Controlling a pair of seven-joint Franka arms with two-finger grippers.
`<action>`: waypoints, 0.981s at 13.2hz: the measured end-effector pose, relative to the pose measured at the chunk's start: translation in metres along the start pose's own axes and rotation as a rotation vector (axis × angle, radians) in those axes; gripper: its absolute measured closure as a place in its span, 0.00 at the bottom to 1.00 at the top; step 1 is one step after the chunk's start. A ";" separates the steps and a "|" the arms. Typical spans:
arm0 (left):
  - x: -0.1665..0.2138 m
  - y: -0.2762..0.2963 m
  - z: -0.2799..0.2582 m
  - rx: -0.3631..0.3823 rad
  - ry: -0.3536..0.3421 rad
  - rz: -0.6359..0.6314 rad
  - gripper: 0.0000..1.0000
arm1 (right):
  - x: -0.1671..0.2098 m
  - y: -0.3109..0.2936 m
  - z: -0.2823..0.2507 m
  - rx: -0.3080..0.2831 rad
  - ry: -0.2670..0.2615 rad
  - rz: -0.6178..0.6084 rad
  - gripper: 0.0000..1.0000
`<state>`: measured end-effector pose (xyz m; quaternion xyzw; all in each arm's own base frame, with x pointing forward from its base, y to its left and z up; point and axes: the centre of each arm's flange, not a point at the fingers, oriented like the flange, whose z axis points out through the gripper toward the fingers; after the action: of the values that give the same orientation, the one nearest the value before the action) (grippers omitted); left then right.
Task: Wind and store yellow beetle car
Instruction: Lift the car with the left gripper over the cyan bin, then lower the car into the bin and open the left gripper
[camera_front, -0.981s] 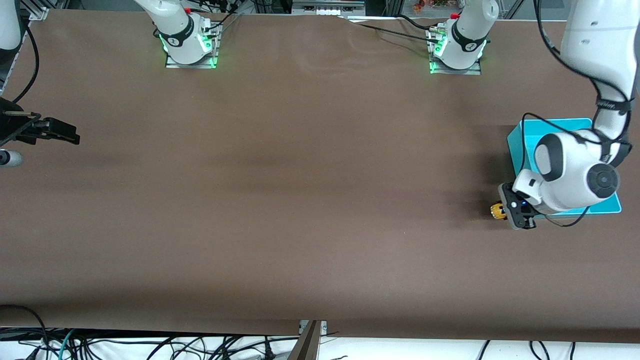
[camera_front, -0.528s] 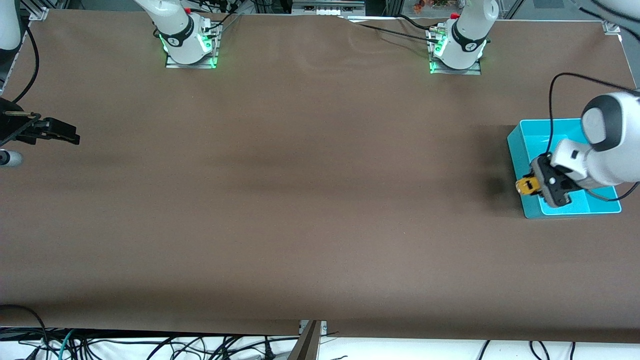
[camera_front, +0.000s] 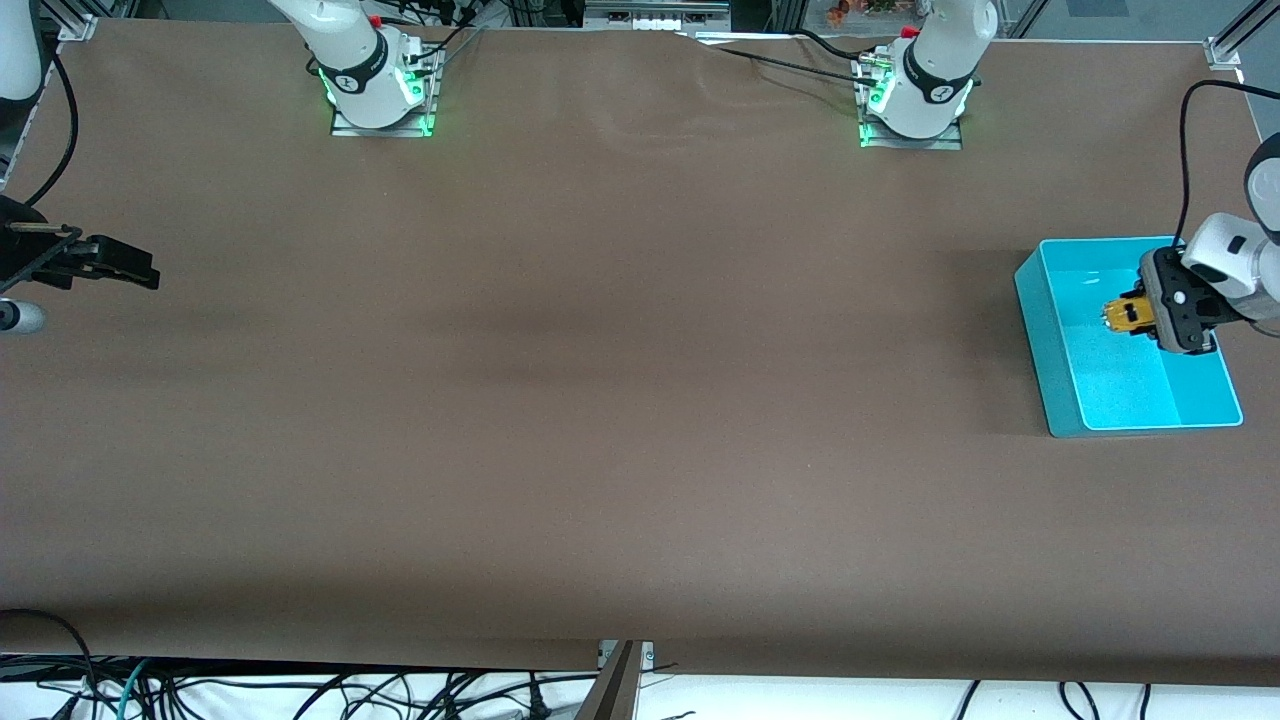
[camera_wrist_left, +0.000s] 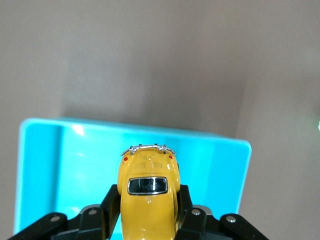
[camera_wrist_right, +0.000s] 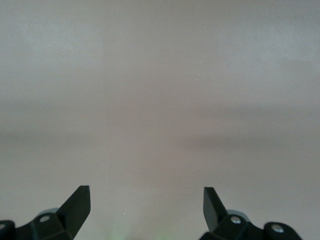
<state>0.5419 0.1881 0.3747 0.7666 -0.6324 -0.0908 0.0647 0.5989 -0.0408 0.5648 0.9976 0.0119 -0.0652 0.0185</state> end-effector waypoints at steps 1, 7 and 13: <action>-0.013 0.004 0.015 -0.002 -0.012 0.020 0.50 | 0.000 0.000 0.000 0.000 0.000 0.000 0.00; -0.042 0.039 0.124 -0.010 0.002 0.036 0.50 | 0.000 0.000 0.000 0.000 0.000 0.000 0.00; -0.053 0.041 0.196 -0.036 0.030 0.014 0.50 | 0.000 0.000 0.000 0.000 0.000 0.000 0.00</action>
<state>0.4495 0.2350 0.1950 0.7622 -0.6349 -0.0902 0.0884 0.5990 -0.0410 0.5648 0.9976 0.0117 -0.0651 0.0185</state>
